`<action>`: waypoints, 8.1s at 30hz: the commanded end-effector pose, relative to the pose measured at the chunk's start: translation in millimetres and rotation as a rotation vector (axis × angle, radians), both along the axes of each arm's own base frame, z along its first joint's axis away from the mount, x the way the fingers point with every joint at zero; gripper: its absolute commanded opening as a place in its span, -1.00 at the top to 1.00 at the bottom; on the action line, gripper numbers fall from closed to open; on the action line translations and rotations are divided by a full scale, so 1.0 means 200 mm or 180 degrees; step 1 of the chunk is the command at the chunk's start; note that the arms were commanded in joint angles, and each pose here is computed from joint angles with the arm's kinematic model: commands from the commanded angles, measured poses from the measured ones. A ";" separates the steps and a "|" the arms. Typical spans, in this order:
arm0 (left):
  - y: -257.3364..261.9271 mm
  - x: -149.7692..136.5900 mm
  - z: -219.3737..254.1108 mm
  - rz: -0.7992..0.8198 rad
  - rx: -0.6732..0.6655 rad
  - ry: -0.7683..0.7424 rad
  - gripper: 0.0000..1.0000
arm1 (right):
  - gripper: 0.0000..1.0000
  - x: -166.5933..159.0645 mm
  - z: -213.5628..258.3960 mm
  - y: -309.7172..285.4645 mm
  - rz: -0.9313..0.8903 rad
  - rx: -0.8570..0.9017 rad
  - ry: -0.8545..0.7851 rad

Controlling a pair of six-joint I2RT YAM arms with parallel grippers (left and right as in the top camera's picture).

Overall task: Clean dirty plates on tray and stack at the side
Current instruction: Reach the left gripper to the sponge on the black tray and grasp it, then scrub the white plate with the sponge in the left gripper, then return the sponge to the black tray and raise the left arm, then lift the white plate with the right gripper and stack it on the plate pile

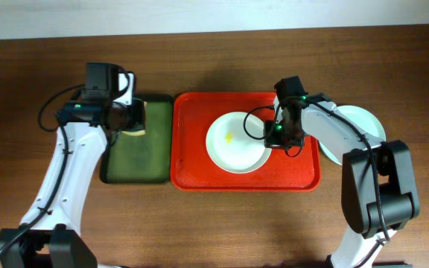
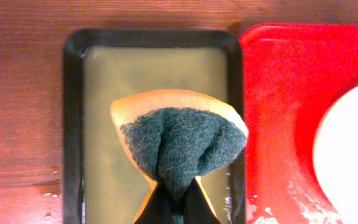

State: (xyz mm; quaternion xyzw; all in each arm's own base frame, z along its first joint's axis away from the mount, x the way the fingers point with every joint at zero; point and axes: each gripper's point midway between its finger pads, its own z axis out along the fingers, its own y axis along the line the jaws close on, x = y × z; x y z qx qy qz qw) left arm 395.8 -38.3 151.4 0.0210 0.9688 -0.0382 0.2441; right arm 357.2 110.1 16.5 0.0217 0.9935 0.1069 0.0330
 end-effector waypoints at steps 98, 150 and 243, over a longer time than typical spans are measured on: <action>-0.68 -0.03 -0.31 -0.0463 -0.0353 0.0681 1.00 | 0.38 -0.12 0.02 0.31 -0.0130 0.0700 0.0345; -1.05 -0.42 -0.74 -0.0767 -0.1331 0.1497 1.00 | 0.92 -0.13 -0.03 0.37 0.0008 0.0714 0.0193; 0.43 -0.08 0.55 0.1542 -0.0244 -0.0690 -0.99 | 0.92 0.31 1.74 1.22 0.0847 -0.1796 -0.4609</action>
